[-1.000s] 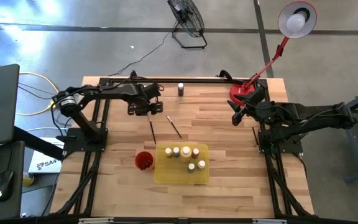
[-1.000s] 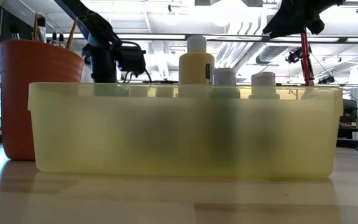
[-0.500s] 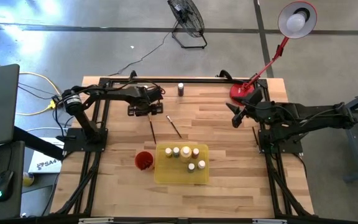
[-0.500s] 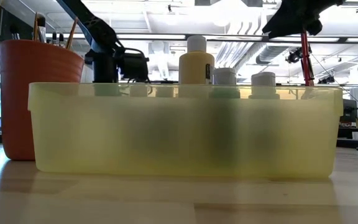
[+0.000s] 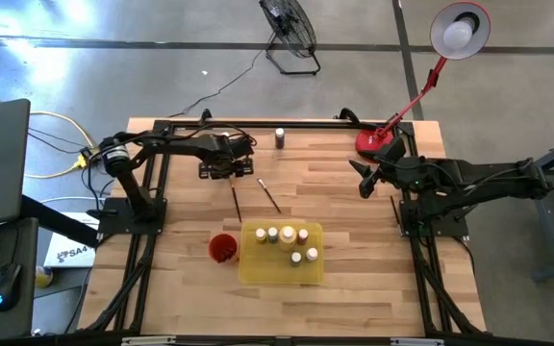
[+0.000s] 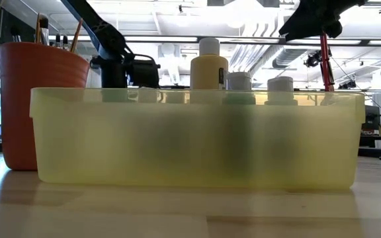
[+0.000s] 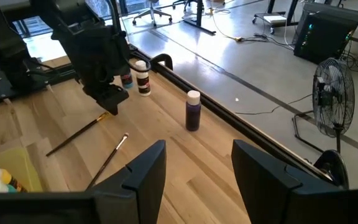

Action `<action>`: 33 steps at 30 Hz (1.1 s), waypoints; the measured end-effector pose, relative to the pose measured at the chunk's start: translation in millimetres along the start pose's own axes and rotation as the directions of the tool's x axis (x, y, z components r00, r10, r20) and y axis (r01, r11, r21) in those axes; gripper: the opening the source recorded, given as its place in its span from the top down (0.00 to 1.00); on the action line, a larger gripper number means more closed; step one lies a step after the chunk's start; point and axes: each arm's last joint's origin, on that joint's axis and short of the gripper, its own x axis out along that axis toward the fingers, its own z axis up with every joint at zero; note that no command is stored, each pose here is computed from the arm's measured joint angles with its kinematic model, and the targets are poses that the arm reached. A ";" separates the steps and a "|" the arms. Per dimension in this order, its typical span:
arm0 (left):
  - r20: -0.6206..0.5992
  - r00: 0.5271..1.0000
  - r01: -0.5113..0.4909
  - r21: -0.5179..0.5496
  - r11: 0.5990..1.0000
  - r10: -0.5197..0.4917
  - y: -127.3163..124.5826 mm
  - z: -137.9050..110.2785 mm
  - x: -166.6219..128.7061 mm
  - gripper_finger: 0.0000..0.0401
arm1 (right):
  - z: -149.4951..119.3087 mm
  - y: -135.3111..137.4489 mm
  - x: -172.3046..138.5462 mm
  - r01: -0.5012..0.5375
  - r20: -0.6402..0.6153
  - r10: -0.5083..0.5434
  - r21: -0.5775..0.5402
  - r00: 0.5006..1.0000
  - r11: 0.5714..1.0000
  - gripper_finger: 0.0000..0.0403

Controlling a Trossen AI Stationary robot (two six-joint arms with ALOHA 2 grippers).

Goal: Pick & Place Paint Supplies
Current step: Put the golden paintbrush into the orange cup

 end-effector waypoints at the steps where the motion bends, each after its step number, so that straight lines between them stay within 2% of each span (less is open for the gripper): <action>1: -0.001 1.000 -0.005 -0.008 1.000 0.005 -0.4 0.0 1.5 0.52 | 0.0 0.0 0.0 0.000 0.000 0.000 0.000 1.000 1.000 0.57; 12: -0.005 1.000 -0.016 -0.007 1.000 0.016 -0.6 -0.4 4.8 0.55 | 0.0 0.0 0.0 0.000 0.000 0.000 0.000 1.000 1.000 0.57; 24: -0.004 0.999 -0.042 0.026 0.999 0.042 1.7 -2.0 5.5 0.84 | 0.0 0.0 0.0 0.000 0.000 0.000 0.000 1.000 1.000 0.57; 33: 0.020 0.999 -0.037 0.044 0.998 0.036 0.0 -2.3 5.7 0.98 | 0.0 0.0 0.0 0.000 0.000 0.000 0.000 1.000 1.000 0.57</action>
